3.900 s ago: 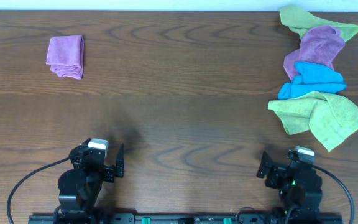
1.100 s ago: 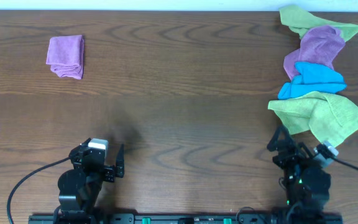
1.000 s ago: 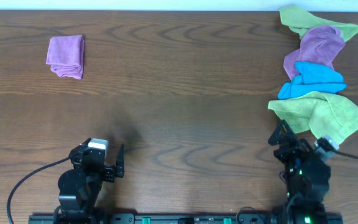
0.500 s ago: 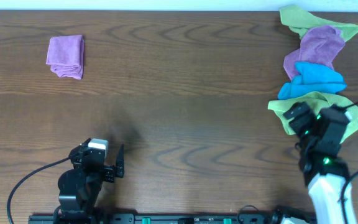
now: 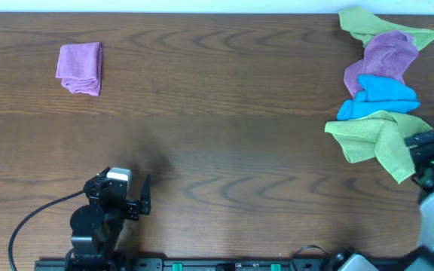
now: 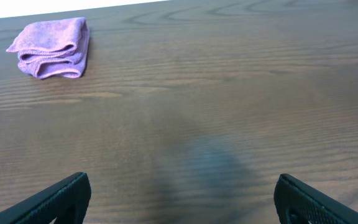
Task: Fold the cloth
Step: 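Reach the right gripper to the green cloth at the pile bottom, then grasp the green cloth edge with the right gripper and lift it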
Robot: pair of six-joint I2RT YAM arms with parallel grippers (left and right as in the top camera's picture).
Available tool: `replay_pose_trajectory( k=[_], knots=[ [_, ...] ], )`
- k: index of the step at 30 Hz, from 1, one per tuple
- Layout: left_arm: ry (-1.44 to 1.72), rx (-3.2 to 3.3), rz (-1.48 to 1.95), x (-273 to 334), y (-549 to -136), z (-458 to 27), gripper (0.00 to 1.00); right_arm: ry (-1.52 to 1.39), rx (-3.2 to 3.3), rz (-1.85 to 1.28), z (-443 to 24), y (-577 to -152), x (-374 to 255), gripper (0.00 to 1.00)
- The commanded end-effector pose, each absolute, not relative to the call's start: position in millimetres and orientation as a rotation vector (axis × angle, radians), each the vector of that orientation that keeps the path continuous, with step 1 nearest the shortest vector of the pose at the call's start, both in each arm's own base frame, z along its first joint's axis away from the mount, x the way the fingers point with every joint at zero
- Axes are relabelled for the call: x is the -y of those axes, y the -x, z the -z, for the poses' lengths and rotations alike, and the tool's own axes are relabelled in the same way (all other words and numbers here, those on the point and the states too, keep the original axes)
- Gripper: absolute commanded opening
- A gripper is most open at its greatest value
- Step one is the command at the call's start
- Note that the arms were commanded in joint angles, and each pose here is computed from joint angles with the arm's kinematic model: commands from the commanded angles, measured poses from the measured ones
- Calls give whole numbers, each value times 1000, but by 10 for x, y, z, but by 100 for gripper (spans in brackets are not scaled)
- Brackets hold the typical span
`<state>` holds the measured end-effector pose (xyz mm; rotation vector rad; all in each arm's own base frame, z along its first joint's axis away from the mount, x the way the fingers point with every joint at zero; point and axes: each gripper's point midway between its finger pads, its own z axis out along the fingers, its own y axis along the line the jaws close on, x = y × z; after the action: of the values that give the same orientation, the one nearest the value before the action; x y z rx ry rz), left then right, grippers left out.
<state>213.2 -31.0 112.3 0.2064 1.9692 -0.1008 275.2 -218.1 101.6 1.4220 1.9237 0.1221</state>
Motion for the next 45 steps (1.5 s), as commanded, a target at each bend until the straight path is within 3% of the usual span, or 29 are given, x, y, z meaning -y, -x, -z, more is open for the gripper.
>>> replay_pose_trajectory(
  k=[1,12,21,27,34,41,45],
  knots=[
    [-191,-1983,108,307,-2132,-1051,95,-1401,-1931,-253,-964,-2831,2194,98],
    [-191,-1983,108,307,-2132,-1051,95,-1488,-1915,-150,-685,-2794,2534,94],
    [-191,-1983,108,307,-2132,-1051,95,-1407,-1907,81,-832,-2731,2943,95],
    [-191,-1983,108,307,-2132,-1051,95,-1401,-1898,84,-679,-2816,3045,97],
    [-191,-1983,107,307,-2132,-1051,95,-1371,-1915,0,-407,-2988,3047,91],
    [-191,-1983,108,307,-2132,-1051,95,-1339,-1894,-145,-215,-3262,2948,72],
    [-191,-1983,108,307,-2132,-1051,95,-1363,-1875,-223,-136,-3376,2857,52]
  ],
)
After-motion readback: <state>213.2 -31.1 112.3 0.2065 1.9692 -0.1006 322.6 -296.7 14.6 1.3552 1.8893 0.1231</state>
